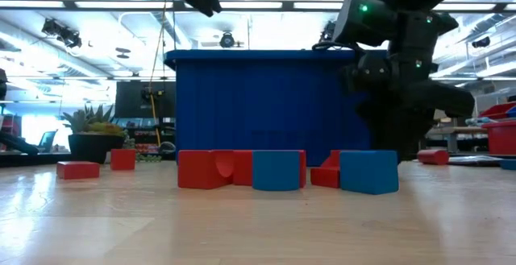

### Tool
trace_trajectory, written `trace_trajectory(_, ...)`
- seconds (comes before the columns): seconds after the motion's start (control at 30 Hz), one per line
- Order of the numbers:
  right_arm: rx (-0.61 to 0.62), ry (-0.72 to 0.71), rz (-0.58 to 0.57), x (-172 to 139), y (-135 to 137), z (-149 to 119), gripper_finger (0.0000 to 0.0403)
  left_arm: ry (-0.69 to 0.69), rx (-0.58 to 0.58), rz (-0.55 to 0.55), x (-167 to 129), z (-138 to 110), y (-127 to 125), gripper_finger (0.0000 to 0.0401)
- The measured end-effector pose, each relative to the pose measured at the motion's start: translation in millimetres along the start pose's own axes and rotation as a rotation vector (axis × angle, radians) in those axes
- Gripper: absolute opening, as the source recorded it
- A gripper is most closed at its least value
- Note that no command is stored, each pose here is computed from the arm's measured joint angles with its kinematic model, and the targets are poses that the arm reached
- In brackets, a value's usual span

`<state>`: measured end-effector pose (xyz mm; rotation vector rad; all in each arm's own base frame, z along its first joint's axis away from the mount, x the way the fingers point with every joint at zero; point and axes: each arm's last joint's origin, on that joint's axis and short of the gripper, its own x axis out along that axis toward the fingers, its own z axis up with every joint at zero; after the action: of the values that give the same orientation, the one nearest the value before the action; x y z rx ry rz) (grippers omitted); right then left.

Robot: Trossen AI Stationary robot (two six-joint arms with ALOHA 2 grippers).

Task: Sort blocks
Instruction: Put the blue block with the other blue blocks into the blue bin

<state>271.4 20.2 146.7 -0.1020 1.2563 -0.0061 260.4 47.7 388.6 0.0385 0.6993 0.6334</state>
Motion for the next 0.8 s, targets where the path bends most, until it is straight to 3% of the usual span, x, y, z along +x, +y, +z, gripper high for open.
trace_trajectory(0.07,-0.003,-0.003,0.0,-2,0,0,0.0114,0.0,0.0,0.0,0,0,0,0.0232)
trace_trajectory(0.23,0.027,-0.027,0.001,-15,-1,-2,0.0113,-0.005,-0.002,0.0,-1,0,1,0.0232)
trace_trajectory(0.4,0.073,-0.152,0.015,-50,0,5,0.0113,-0.026,0.006,0.003,-10,1,6,0.0232)
trace_trajectory(0.57,0.102,-0.423,0.008,-104,-1,24,0.0113,-0.088,-0.016,0.027,-28,2,16,0.0232)
trace_trajectory(0.8,0.163,-0.94,-0.151,-161,-17,54,0.0116,-0.151,-0.014,0.086,-45,2,27,0.0232)
